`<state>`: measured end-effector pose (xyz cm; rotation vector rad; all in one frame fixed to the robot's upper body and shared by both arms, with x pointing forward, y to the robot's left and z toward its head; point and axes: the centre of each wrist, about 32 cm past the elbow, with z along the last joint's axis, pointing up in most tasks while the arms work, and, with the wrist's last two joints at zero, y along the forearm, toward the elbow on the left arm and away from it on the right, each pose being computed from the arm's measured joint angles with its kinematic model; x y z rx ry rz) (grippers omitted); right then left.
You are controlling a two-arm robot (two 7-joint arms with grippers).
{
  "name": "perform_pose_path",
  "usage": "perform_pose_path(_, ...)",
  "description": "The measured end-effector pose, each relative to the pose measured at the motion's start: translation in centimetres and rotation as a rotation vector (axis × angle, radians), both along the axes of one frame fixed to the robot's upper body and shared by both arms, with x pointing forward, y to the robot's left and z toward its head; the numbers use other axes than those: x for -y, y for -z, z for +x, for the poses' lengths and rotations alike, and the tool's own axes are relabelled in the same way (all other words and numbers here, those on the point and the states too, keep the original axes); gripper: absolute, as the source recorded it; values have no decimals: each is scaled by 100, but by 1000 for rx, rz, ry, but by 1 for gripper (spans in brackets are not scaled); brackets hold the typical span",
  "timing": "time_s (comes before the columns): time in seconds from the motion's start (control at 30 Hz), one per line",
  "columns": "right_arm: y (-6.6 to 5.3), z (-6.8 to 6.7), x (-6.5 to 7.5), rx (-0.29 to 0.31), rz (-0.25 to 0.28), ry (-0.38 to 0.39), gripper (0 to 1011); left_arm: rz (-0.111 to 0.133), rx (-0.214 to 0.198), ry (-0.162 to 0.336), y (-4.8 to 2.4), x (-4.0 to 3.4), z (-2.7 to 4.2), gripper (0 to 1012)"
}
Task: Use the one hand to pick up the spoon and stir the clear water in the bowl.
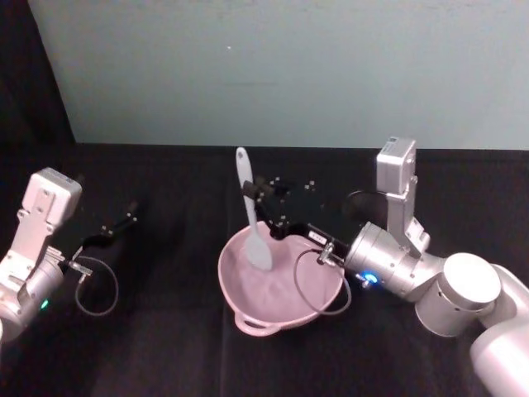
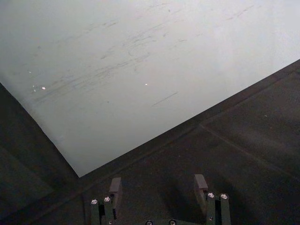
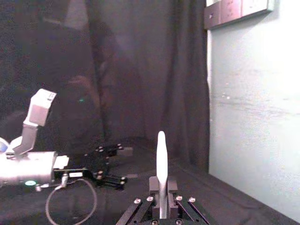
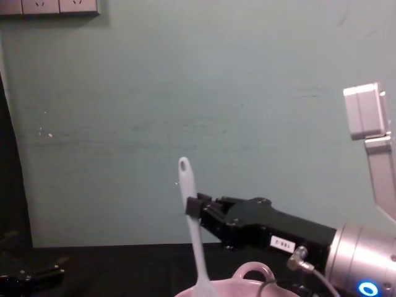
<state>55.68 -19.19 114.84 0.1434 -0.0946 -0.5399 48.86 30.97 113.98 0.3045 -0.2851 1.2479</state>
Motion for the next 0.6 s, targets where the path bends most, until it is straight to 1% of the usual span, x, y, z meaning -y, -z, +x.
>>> perform_pose_path(0.13, -16, -8, 69, 7, 1, 25, 108, 0, 0, 0, 0, 0, 0, 1005)
perform_pose_path(0.23, -32, -44, 152, 13, 4, 49, 108, 0, 0, 0, 0, 0, 0, 1005)
perform_pose_path(0.3, -40, -59, 180, 16, 7, 56, 108, 0, 0, 0, 0, 0, 0, 1005)
perform_pose_path(0.43, -84, -107, 246, 28, 23, 69, 108, 0, 0, 0, 0, 0, 0, 1005)
perform_pose_path(0.57, -175, -168, 309, 45, 52, 85, 108, 0, 0, 0, 0, 0, 0, 1005)
perform_pose_path(0.6, -175, -168, 309, 45, 52, 85, 108, 0, 0, 0, 0, 0, 0, 1005)
